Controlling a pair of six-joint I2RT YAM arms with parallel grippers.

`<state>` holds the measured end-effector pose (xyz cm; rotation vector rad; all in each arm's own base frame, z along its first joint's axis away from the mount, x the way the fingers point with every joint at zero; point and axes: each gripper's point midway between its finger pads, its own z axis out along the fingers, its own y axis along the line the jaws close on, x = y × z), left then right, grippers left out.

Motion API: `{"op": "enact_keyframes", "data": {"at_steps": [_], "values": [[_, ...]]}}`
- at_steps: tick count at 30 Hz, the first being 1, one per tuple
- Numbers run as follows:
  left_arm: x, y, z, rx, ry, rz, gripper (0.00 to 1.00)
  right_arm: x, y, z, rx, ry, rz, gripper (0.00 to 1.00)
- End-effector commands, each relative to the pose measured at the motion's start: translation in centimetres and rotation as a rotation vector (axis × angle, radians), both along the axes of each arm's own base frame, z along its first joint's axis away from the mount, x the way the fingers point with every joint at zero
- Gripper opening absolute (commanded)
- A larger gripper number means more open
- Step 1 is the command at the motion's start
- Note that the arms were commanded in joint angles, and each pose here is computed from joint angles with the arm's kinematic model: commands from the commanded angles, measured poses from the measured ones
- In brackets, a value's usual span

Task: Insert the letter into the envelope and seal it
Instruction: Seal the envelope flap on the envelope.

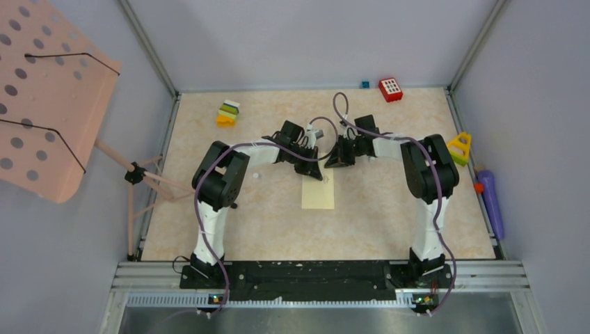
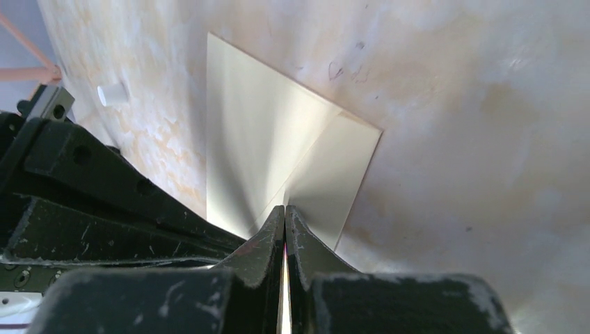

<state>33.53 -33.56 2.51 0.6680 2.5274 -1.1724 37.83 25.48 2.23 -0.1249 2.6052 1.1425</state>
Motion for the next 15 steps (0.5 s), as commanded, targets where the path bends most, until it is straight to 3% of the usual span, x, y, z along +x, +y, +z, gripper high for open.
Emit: {"op": "enact_keyframes", "data": {"at_steps": [1,8,15], "values": [[-1.1,3.1,-5.6,0.188,0.050,0.035,0.00,3.4,-2.2,-2.0,-0.095,-0.060,-0.102,0.00],[-1.1,2.9,-5.5,0.184,0.046,0.033,0.00,5.1,-2.8,-2.0,-0.114,-0.098,-0.131,0.00],[-0.9,2.9,-5.5,0.187,0.041,0.037,0.00,2.7,-2.0,-1.9,-0.062,-0.038,-0.054,0.00]]}}
